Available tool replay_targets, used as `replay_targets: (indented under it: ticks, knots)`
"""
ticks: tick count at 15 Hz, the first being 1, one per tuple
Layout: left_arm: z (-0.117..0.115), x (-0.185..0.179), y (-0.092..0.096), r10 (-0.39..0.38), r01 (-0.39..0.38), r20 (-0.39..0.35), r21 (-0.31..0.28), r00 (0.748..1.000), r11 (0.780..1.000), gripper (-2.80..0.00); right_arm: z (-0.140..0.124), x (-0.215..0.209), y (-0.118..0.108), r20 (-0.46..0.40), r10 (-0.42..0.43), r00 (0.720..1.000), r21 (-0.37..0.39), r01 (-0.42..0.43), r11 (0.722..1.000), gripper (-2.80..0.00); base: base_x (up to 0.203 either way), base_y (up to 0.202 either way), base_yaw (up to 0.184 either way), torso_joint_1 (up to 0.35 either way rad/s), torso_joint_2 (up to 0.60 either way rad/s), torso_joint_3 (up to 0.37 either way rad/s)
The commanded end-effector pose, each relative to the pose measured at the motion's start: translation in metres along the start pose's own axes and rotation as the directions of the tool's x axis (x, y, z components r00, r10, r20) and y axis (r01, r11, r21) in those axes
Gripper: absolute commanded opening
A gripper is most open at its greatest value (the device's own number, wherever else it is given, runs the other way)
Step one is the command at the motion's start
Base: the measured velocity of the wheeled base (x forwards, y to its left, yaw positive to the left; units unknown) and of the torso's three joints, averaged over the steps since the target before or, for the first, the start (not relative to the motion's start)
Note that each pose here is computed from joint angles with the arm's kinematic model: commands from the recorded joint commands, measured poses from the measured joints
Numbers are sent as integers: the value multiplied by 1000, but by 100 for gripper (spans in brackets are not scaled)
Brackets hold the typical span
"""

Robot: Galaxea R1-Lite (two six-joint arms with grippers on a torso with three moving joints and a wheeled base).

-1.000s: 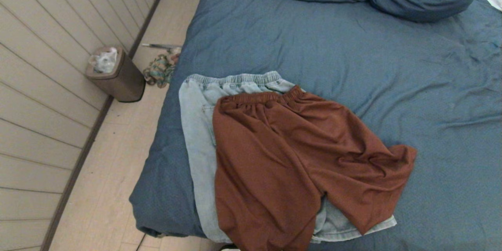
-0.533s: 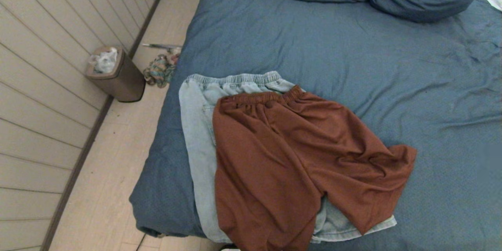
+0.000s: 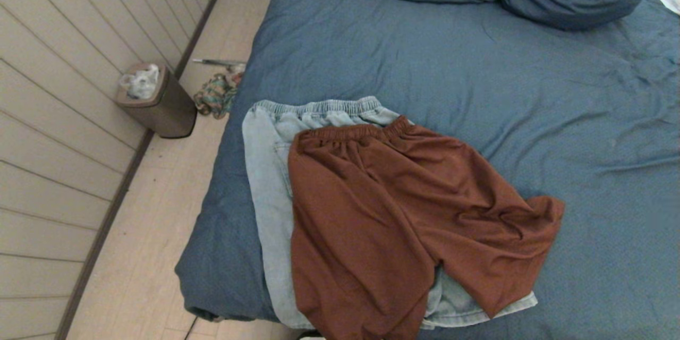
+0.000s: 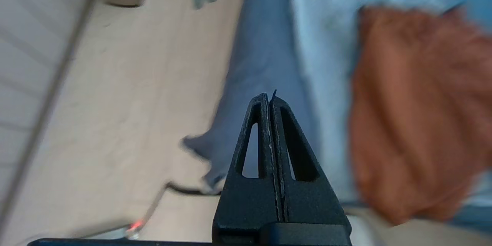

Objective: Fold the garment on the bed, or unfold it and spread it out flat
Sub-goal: Fold the brown shorts

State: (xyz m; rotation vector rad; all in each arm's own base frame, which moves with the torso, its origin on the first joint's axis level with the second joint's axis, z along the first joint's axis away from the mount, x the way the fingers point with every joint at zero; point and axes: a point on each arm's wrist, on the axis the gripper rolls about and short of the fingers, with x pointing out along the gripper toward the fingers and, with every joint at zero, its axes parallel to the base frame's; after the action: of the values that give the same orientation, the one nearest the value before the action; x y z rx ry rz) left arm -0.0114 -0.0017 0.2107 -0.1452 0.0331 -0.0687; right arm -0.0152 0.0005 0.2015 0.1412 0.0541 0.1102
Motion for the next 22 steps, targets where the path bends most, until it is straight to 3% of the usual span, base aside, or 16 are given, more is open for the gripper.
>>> replay_targets:
  ticks: [1, 3, 5, 7, 9, 13, 16, 18, 22]
  knots:
    - [34, 57, -2, -31, 22, -160, -57, 987, 998, -280, 42, 57, 4, -157, 18, 987, 69, -8, 998, -280, 0, 0, 0, 0, 0, 0]
    - [51, 106, -4, -99, 66, -263, -132, 960, 989, -280, 65, 114, 9, -270, 26, 963, 117, 6, 993, -280, 0, 0, 0, 0, 0, 0]
    - [54, 162, -12, -180, 118, -367, -184, 913, 976, -280, 81, 180, 14, -356, 26, 934, 139, 26, 990, -280, 0, 0, 0, 0, 0, 0]
    - [55, 220, -30, -248, 169, -429, -215, 868, 962, -280, 98, 249, 20, -383, 31, 923, 166, 36, 985, -280, 0, 0, 0, 0, 0, 0]
    - [55, 273, -50, -288, 198, -449, -237, 846, 951, -280, 108, 305, 29, -377, 47, 925, 194, 29, 981, -280, 0, 0, 0, 0, 0, 0]
    - [42, 346, -85, -319, 184, -457, -317, 830, 931, -280, 90, 378, 52, -419, 98, 903, 208, -9, 978, -280, 0, 0, 0, 0, 0, 0]
    - [32, 370, -103, -342, 193, -462, -339, 818, 921, -280, 77, 399, 75, -436, 167, 884, 163, -105, 981, -280, 0, 0, 0, 0, 0, 0]
    - [25, 381, -113, -358, 209, -463, -343, 811, 916, -280, 71, 407, 84, -447, 232, 864, 172, -172, 970, -280, 0, 0, 0, 0, 0, 0]
    - [-2, 406, -129, -357, 220, -405, -346, 842, 912, -280, 67, 423, 87, -450, 283, 847, 192, -217, 957, -280, 0, 0, 0, 0, 0, 0]
